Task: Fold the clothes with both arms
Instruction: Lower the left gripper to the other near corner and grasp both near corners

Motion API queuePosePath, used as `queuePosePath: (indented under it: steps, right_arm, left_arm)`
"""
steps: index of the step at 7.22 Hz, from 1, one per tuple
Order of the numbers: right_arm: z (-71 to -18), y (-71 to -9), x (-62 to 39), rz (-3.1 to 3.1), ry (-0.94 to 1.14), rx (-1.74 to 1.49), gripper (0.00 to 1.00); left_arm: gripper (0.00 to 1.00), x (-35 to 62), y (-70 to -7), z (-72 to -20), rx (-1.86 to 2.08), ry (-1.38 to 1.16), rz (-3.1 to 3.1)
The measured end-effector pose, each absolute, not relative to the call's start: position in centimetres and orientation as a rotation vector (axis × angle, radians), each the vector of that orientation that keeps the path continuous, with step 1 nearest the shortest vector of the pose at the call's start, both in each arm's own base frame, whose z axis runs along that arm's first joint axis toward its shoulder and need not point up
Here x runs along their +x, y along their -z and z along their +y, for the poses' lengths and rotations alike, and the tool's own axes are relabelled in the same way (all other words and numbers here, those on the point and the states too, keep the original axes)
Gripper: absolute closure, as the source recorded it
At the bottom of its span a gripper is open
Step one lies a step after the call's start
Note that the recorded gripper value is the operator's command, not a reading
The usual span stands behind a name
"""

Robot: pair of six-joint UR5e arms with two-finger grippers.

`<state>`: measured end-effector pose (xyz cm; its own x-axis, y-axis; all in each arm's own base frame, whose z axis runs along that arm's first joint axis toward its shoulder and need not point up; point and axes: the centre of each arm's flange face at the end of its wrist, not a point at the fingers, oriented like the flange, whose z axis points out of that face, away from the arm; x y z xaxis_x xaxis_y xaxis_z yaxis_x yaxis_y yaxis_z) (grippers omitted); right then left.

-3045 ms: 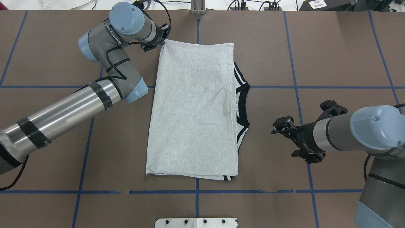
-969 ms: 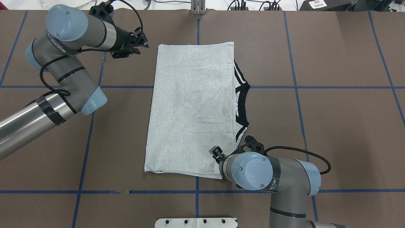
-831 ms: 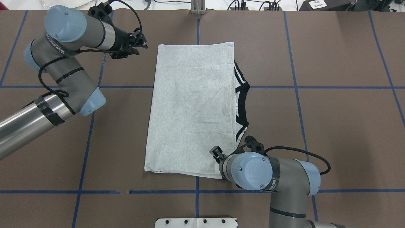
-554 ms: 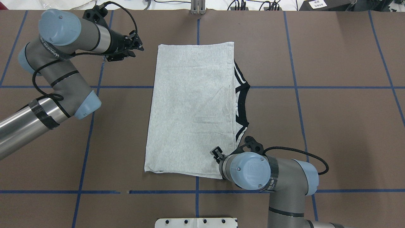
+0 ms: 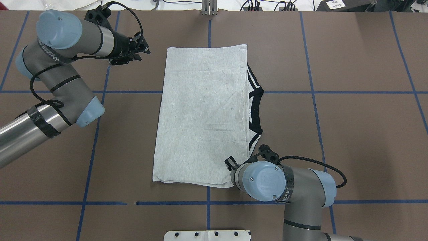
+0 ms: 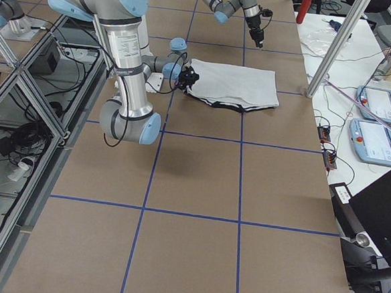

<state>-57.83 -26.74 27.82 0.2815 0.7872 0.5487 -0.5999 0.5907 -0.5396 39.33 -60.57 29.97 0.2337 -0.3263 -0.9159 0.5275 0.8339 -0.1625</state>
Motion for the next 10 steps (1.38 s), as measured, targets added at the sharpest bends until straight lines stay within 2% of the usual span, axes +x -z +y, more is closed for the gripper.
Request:
queuePosePath:
  steps: [2,4,6,8,10]
  right_arm:
    - [-26.9,-27.1,-57.0,-0.899,-0.948,-0.242,1.00]
    - [-26.7,-26.5,-54.3,-0.928,-0.945,-0.252,1.00]
    - [-26.3,-26.5,-53.2,-0.929,-0.933,-0.268,1.00]
    - [-26.0,-26.7,-53.1,-0.919,-0.918,-0.293,1.00]
    - [-26.0,-26.7,-53.1,-0.917,-0.914,-0.297,1.00]
  left_arm:
    - [0.53,38.8,-30.0,-59.9,0.195,0.592,1.203]
    - [0.53,37.2,-29.0,-55.4,0.168,0.587,1.214]
    - [0.51,40.1,-28.2,-46.6,0.057,0.603,1.228]
    - [0.44,46.4,-29.0,-36.8,-0.049,0.627,1.164]
    - [0.42,50.9,-30.1,-30.1,-0.102,0.624,1.073]
